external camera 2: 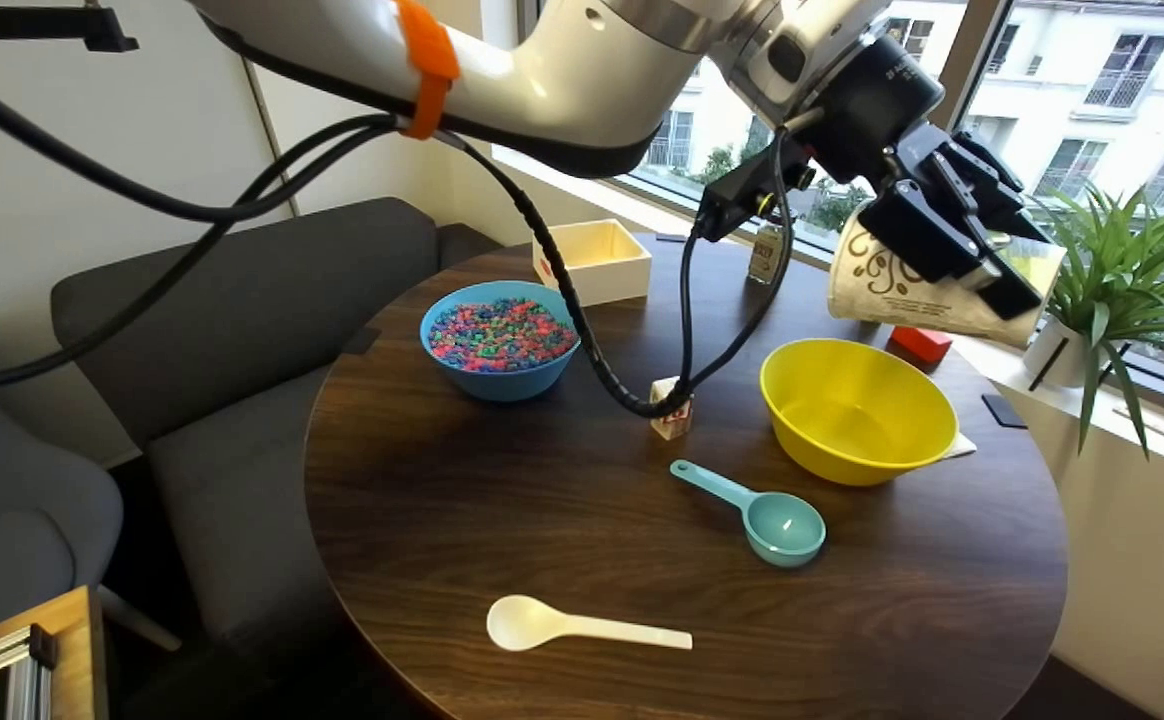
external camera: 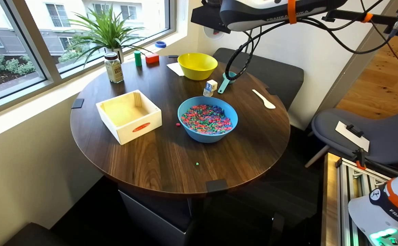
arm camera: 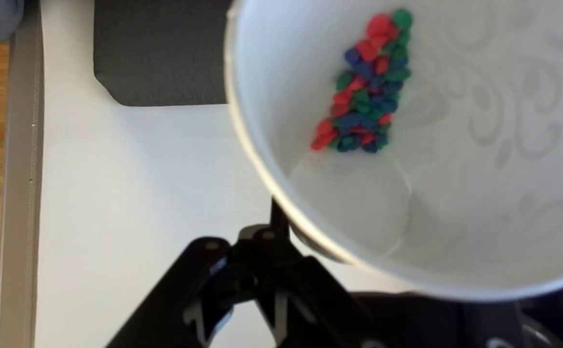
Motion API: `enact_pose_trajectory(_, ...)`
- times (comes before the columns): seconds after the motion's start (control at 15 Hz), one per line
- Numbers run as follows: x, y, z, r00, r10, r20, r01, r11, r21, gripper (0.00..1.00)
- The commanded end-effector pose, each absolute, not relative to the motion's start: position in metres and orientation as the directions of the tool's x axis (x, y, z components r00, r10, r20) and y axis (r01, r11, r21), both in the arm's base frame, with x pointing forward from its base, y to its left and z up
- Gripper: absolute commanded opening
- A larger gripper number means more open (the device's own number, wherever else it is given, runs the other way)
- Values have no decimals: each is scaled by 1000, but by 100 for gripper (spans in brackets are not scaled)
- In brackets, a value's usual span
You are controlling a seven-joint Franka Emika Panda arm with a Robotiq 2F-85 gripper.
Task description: Use the cup to scoop the content in the blue bowl and pour it in the yellow bowl
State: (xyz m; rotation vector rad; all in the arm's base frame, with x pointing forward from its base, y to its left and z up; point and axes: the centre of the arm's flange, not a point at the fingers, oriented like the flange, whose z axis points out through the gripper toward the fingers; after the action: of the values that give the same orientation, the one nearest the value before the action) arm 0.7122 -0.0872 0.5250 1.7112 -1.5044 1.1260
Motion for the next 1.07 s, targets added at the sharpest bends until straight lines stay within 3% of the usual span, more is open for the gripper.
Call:
enact_pose_trajectory(0.0,734,-80,517,-31,-407,913,-974,-191,-118,38)
enact_pose_trajectory(1.0,752,-68,495,-2,-220,975,-965,-254,-59,38)
